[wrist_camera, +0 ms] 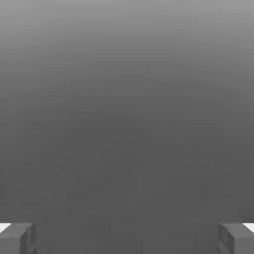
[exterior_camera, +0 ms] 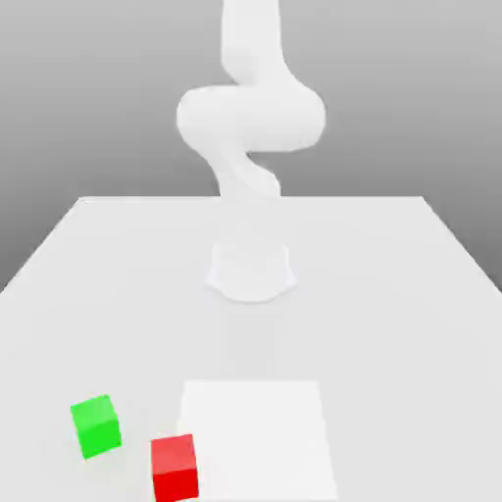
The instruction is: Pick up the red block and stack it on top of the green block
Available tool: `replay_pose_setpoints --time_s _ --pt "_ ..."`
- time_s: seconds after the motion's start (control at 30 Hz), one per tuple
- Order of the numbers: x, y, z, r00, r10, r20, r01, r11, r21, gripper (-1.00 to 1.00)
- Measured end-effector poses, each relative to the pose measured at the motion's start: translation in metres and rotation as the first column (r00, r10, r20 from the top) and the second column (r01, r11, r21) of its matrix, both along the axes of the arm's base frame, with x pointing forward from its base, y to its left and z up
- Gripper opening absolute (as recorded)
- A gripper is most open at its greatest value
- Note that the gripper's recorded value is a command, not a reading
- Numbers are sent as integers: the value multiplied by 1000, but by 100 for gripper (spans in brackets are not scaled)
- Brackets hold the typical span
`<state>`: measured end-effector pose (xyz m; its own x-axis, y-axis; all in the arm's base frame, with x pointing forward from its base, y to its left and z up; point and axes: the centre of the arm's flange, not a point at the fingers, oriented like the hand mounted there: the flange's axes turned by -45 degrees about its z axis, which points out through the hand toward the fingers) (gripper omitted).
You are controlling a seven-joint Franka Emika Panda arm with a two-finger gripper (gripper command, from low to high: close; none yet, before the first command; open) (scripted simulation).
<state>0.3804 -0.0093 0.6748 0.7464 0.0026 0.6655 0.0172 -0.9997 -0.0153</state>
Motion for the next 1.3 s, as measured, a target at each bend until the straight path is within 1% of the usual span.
replay_pose_setpoints --time_s 0.1,0.23,0.47,0.63,0.83,1.0,1.03,1.23,1.3 --pt "38 -10 -49 996 32 -89 -32 999 5 0" --pt "76 -22 -118 978 68 -199 -68 998 10 0" --pt "115 -40 -247 917 115 -382 -119 993 11 0" --pt "120 -56 -341 853 130 -506 -149 989 3 0" --pt "103 -76 -447 754 136 -643 -193 981 -19 0" --pt "99 -80 -516 735 136 -664 -202 979 -24 0" --pt "98 -80 -526 735 136 -665 -202 979 -23 -100" --pt "97 -80 -530 734 136 -666 -202 979 -23 -100" --pt "98 -80 -517 734 136 -665 -203 979 -23 -100"
